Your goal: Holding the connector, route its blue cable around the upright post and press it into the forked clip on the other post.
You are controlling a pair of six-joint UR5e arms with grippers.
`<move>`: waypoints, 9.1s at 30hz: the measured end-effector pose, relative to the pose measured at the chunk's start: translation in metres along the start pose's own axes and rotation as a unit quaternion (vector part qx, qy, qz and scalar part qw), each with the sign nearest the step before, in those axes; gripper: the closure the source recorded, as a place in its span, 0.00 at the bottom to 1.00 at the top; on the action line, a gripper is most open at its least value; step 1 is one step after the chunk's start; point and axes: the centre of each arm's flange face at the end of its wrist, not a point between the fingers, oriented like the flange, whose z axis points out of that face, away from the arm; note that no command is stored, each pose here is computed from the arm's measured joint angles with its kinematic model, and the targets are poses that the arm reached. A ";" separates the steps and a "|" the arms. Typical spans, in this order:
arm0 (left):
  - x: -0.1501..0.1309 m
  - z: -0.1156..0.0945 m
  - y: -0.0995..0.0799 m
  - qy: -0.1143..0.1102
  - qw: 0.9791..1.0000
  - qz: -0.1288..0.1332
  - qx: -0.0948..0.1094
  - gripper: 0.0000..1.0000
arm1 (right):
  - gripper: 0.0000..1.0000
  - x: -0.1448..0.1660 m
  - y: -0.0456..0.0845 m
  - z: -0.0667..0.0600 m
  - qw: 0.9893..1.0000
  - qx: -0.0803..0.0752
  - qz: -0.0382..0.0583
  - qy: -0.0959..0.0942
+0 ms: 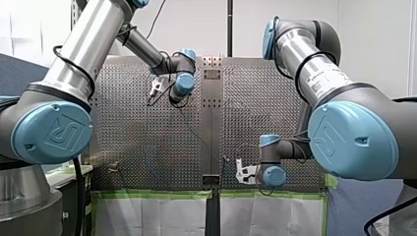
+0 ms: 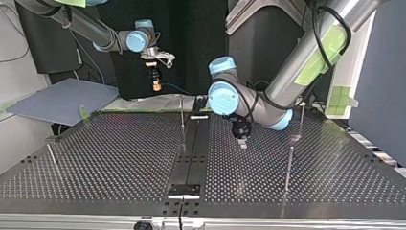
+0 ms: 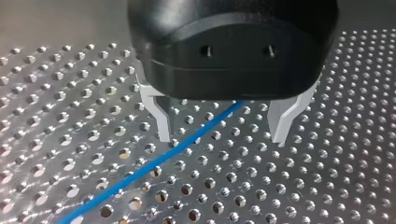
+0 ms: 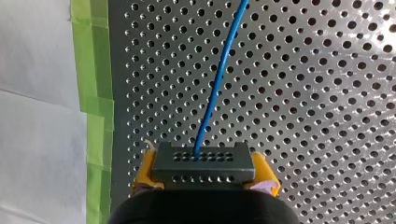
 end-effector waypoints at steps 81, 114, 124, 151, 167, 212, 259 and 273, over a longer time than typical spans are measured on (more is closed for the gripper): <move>0.164 -0.046 -0.148 -0.006 0.983 0.130 0.132 0.01 | 1.00 0.001 -0.019 -0.003 0.999 0.045 -0.023 0.006; 0.219 -0.056 -0.173 0.025 0.982 0.096 0.162 0.01 | 1.00 0.001 -0.015 -0.002 0.999 0.047 -0.023 0.005; 0.249 -0.054 -0.196 0.021 0.982 0.068 0.177 0.01 | 1.00 0.001 -0.015 -0.002 0.998 0.048 -0.029 0.004; 0.252 -0.063 -0.232 -0.011 0.968 -0.087 0.236 0.01 | 1.00 0.001 0.002 0.003 0.998 0.035 -0.047 0.005; 0.276 -0.062 -0.248 0.009 0.965 -0.115 0.235 0.01 | 1.00 0.000 0.007 0.004 0.998 0.031 -0.050 0.004; 0.295 -0.067 -0.257 0.001 0.966 -0.153 0.210 0.90 | 1.00 -0.002 0.007 0.004 0.998 0.031 -0.054 0.004; 0.294 -0.026 -0.275 -0.016 0.950 -0.215 0.226 0.88 | 1.00 0.003 0.030 0.058 0.997 0.050 -0.043 0.027; 0.288 -0.006 -0.269 -0.016 0.950 -0.222 0.218 0.88 | 1.00 0.008 0.053 0.068 0.998 0.040 -0.040 0.026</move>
